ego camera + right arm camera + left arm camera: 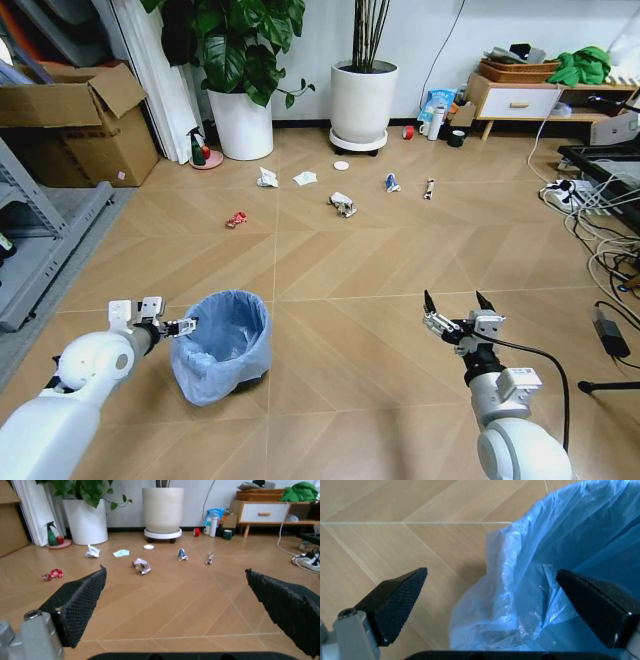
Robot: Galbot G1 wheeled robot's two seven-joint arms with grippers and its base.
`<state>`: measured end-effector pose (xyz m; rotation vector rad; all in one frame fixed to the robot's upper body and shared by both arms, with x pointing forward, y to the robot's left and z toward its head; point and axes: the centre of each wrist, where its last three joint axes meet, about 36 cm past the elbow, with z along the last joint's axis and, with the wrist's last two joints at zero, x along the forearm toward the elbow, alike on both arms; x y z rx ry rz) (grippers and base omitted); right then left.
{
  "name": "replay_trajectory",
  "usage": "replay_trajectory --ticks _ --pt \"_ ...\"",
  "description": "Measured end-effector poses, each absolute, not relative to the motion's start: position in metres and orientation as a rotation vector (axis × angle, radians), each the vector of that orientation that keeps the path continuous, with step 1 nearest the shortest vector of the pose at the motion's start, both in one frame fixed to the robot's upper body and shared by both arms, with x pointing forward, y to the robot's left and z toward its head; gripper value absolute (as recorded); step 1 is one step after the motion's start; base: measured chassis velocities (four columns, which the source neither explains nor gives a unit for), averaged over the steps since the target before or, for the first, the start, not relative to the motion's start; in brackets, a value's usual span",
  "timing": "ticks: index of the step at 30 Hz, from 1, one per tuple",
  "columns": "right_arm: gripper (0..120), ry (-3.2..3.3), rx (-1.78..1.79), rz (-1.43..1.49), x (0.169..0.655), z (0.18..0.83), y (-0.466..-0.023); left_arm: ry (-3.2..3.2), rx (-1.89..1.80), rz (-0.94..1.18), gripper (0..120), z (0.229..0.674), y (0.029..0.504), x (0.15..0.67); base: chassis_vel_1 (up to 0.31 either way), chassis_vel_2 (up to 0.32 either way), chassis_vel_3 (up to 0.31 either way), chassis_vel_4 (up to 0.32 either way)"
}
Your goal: Pick up the trash bin and place the garbage on the floor into it.
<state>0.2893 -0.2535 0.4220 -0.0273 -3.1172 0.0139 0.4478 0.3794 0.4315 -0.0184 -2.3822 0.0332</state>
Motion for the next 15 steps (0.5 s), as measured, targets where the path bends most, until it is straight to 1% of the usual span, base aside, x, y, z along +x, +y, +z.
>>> replay_trajectory --ticks 9,12,13,14,15 --pt "100 -3.123 -0.038 0.024 0.291 0.422 -0.258 -2.353 -0.007 0.047 100 0.417 0.377 0.458 0.0 0.0 0.0 0.0" --pt "100 -3.123 -0.044 0.022 0.291 0.421 -0.258 -2.346 -0.017 0.051 94 0.414 0.373 0.461 0.0 0.0 0.0 0.0" --pt "100 -3.122 -0.044 0.02 0.291 0.42 -0.257 -2.342 -0.016 0.042 90 0.411 0.372 0.461 0.0 0.0 0.0 0.0" --pt "100 -3.122 -0.044 0.02 0.291 0.42 -0.257 -2.342 -0.016 0.042 90 0.411 0.372 0.461 0.0 0.0 0.0 0.0" --pt "100 -3.122 -0.043 0.019 0.291 0.42 -0.257 -2.338 -0.015 0.034 87 0.409 0.371 0.462 0.0 0.0 0.0 0.0"
